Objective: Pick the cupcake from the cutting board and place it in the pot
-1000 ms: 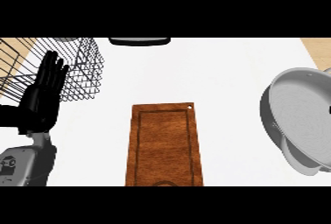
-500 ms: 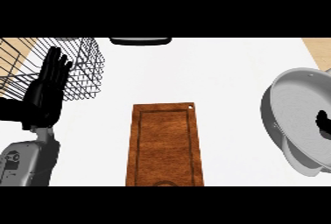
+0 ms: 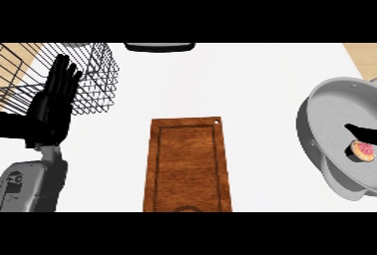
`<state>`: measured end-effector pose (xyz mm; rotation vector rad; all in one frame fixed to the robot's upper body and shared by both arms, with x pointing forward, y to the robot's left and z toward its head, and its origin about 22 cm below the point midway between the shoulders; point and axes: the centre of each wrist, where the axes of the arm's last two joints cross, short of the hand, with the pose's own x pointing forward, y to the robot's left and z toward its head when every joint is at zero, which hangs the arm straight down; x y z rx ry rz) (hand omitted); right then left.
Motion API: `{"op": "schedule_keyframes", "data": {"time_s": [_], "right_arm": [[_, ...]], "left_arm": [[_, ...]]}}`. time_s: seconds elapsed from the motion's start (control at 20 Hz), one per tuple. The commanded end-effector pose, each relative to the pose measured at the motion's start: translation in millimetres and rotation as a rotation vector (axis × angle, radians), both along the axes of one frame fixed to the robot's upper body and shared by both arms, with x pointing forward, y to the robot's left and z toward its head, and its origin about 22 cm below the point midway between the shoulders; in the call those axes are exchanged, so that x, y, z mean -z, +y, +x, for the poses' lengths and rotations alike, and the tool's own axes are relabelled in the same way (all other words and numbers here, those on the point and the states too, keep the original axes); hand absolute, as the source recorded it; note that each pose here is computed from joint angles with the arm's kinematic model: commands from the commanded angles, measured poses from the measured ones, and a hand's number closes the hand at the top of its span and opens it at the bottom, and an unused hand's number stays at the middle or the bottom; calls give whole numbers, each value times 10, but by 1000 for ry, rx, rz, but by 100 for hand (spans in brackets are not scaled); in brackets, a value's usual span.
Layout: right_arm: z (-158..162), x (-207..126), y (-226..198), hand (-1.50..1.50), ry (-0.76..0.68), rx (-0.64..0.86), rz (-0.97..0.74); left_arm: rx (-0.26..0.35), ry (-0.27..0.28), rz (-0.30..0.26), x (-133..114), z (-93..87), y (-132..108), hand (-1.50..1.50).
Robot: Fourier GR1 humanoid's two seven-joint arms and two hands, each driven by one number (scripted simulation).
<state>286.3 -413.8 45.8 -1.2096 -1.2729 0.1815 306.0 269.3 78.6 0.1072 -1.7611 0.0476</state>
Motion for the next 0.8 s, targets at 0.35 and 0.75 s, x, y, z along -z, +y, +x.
{"op": "schedule_keyframes", "data": {"time_s": [0.35, 0.75], "right_arm": [[-194, -225, -204, -150, -347, 106, 298], [-891, -130, -624, -150, -524, 147, 318]], "left_arm": [[-16, -10, 7, -7, -198, 36, 0], [-4, 2, -8, 36, -190, 11, 0]]}}
